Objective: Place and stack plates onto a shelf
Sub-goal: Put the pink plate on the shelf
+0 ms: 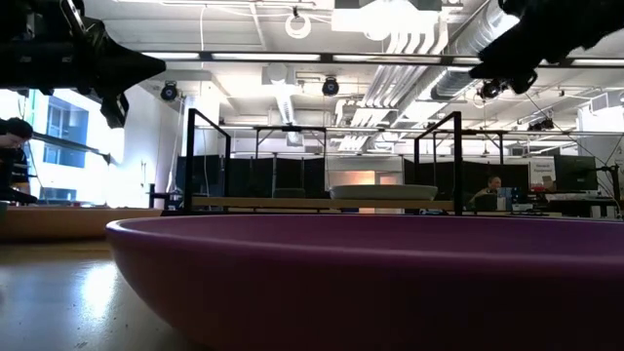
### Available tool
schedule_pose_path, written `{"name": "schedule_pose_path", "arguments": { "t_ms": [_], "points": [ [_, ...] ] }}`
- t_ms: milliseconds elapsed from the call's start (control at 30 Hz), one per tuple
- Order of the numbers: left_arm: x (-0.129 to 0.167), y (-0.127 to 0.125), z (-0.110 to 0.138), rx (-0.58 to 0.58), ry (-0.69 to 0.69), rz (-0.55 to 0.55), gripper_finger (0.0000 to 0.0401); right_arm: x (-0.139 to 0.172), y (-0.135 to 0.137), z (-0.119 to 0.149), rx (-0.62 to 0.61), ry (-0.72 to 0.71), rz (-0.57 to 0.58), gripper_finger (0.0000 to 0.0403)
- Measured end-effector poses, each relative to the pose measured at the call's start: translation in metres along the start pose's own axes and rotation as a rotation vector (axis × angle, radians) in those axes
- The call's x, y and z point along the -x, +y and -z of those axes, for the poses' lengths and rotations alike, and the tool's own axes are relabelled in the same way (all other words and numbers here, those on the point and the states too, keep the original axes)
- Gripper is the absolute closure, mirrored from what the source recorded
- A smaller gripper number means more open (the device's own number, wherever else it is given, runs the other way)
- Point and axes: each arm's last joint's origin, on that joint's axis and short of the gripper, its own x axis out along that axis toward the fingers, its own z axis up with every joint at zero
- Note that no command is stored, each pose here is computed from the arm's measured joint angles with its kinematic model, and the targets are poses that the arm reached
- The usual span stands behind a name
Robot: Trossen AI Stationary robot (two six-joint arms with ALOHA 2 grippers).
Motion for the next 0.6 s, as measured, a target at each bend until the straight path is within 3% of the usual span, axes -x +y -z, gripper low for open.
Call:
{"name": "schedule_pose_path", "arguments": {
  "t_ms": [200, 600],
  "points": [
    [0.000, 0.000, 0.000, 0.001, 0.000, -0.001, 0.0401, -0.008, -0.003, -0.001, -0.069, -0.297, 0.001, 0.0259],
    [0.000, 0.001, -0.002, 0.003, -0.044, -0.049, 0.0401, -0.008, -0.004, -0.005, -0.127, -0.343, 0.006, 0.0259]
  ]
}}
